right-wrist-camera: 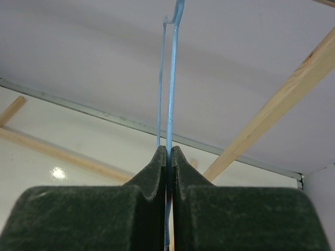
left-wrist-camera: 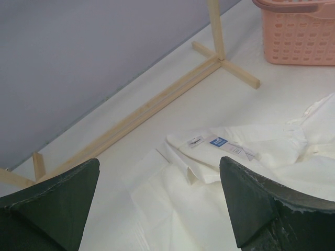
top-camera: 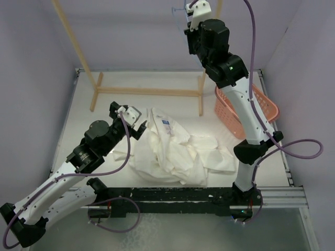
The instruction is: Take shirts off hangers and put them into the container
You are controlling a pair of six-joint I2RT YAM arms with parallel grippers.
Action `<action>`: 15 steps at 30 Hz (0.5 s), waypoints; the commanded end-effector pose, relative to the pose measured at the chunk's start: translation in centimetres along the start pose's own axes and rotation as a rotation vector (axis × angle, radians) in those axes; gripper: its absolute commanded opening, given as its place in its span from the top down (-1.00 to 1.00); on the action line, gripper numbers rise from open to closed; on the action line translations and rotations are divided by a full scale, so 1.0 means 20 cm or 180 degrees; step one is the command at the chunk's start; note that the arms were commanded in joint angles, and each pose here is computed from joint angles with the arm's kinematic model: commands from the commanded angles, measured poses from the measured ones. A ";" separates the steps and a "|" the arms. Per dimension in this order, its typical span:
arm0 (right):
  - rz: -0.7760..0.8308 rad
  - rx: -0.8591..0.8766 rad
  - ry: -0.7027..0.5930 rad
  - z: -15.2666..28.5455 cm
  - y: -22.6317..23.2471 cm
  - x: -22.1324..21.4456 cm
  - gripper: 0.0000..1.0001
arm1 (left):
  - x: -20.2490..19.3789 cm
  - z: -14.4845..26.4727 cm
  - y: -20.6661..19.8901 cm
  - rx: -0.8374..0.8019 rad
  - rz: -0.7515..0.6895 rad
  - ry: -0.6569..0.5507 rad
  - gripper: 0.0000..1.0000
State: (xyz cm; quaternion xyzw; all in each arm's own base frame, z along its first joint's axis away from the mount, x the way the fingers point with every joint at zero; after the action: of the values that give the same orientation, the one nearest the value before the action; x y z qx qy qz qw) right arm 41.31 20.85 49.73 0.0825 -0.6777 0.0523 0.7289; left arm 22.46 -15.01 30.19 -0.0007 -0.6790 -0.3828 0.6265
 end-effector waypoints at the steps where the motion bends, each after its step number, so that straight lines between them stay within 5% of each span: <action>1: -0.0143 -0.0023 -0.0250 0.02 -0.04 0.12 1.00 | 0.05 0.01 0.03 0.0103 0.0042 -0.0133 -0.98; 5: -0.0140 -0.0024 -0.0159 0.03 -0.05 0.08 0.93 | 0.05 0.00 0.03 0.0103 0.0041 -0.0134 -0.98; 10: -0.0210 0.0092 -0.0099 0.15 -0.07 0.07 -0.31 | 0.05 -0.01 0.00 -0.0023 0.0046 -0.0161 -0.98; 15: -0.0407 0.0347 0.0067 0.39 -0.09 0.07 -0.57 | 0.07 -0.03 -0.02 -0.0072 0.0166 -0.0293 -0.98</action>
State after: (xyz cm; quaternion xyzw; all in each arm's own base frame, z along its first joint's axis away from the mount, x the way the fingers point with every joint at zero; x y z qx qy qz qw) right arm 39.33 19.46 47.38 0.0969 -0.6400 0.0563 0.7602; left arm 22.44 -15.49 29.90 -0.0112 -0.6756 -0.3923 0.6241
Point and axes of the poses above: each gripper's point midway between its finger pads, its own z axis back along the fingers, its own y axis along the line the jaws close on, x = y × z, the point moved 4 cm from there along z, back along the fingers, and after that the axes turned 14 degrees about -z, right-handed, at the moved point
